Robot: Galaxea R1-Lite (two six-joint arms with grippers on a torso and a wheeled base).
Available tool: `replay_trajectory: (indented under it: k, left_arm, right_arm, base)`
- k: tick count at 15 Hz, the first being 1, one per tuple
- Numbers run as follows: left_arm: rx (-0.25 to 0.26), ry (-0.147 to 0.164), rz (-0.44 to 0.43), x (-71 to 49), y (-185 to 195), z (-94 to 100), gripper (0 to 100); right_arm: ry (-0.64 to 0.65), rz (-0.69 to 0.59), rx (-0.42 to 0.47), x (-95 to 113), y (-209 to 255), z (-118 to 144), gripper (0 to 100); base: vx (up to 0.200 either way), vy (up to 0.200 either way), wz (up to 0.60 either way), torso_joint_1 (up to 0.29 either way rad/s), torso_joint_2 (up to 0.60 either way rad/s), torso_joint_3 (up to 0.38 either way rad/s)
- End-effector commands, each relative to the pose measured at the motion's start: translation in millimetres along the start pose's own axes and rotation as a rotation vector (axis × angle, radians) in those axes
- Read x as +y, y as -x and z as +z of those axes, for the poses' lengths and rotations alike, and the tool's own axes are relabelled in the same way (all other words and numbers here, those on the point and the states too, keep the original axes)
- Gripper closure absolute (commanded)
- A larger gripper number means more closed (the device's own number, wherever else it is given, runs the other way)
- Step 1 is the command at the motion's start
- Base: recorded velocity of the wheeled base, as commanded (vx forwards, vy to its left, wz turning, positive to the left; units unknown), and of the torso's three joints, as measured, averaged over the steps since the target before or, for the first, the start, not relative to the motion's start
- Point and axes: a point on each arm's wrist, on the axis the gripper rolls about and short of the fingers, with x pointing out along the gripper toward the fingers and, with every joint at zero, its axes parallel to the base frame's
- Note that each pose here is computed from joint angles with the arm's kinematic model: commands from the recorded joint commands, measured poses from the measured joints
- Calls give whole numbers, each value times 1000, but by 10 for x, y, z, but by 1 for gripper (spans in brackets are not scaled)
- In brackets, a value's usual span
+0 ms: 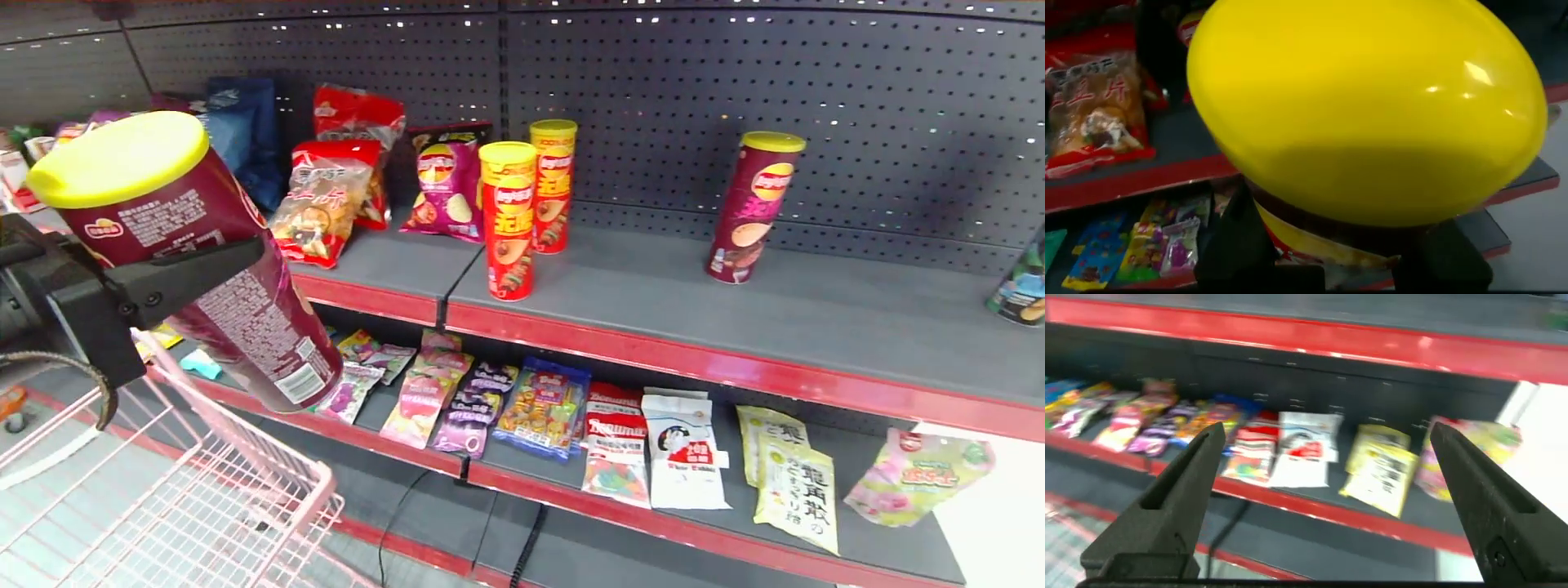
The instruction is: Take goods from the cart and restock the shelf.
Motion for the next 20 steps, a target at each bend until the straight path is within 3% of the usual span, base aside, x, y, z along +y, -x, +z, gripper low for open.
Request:
replay_trajectory:
  k: [1,3,7,12,20]
  left_arm:
    - [-10,-3,4,-5,50,12,100]
    - [-16,-5,9,-10,91,9,100]
    - [-13,-10,41,-31,238,-73,100]
    - [51,-4,63,-82,528,-227,100]
    - [32,-7,55,-97,608,-242,100]
  right_arm:
    - [0,1,0,0,0,0,0]
    - [0,1,0,0,0,0,0]
    - [0,1,0,0,0,0,0]
    - [3,3,0,0,0,0,0]
    - [2,3,0,0,0,0,0]
  base:
    - [0,0,-600,12,2,2]
    - [0,0,-600,2,0,2]
    - [0,0,0,0,0,0]
    - [0,0,0,0,0,0]
    - [0,0,0,114,-280,-159]
